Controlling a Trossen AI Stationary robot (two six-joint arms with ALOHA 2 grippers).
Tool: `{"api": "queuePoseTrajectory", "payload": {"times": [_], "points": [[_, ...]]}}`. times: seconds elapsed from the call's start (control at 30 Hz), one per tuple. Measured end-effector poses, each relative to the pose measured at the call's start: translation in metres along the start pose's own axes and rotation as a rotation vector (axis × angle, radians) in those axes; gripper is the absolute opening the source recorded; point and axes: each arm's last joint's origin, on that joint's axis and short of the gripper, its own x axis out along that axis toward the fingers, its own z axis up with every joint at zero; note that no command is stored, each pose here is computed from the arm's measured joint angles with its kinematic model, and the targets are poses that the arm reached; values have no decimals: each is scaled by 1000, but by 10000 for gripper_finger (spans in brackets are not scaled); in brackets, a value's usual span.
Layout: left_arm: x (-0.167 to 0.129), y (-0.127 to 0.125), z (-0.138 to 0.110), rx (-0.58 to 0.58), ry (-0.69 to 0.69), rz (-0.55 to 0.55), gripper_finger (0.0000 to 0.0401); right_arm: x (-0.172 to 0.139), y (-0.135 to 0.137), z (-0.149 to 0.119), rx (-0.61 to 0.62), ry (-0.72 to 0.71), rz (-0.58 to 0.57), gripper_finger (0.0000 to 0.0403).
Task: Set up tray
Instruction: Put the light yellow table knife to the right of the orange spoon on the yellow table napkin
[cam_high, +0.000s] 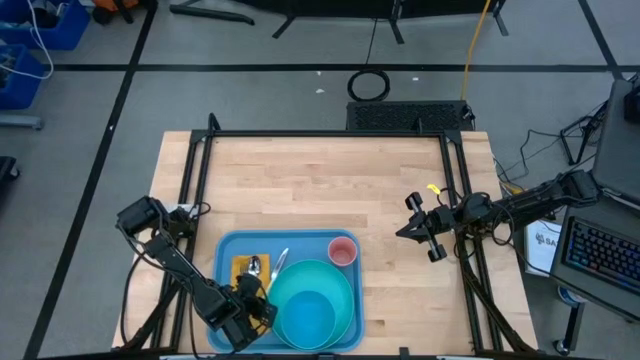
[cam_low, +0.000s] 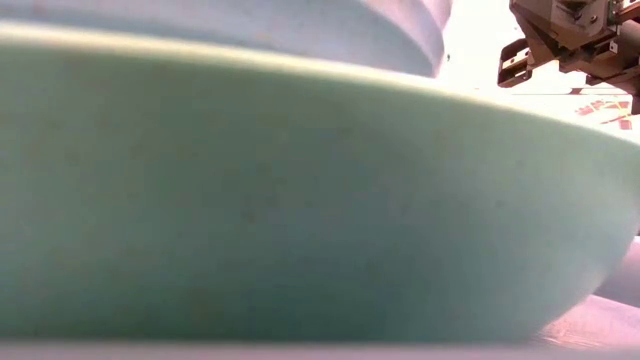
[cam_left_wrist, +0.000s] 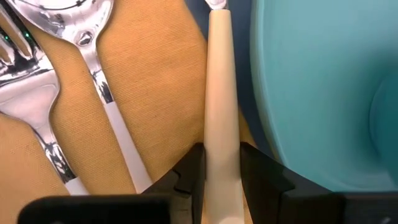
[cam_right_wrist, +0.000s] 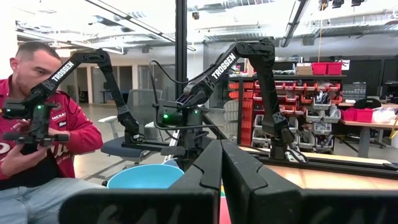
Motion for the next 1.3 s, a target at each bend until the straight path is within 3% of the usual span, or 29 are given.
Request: {"api": "queuePoseTrajectory", "payload": {"times": [0.47,1.3], "points": [[-5,9,-11,-185,-12,12,88,0,0,0,0,0,0,0],[-7,11,-14,-253,-20,8,88,0,0,0,0,0,0,0]]}}
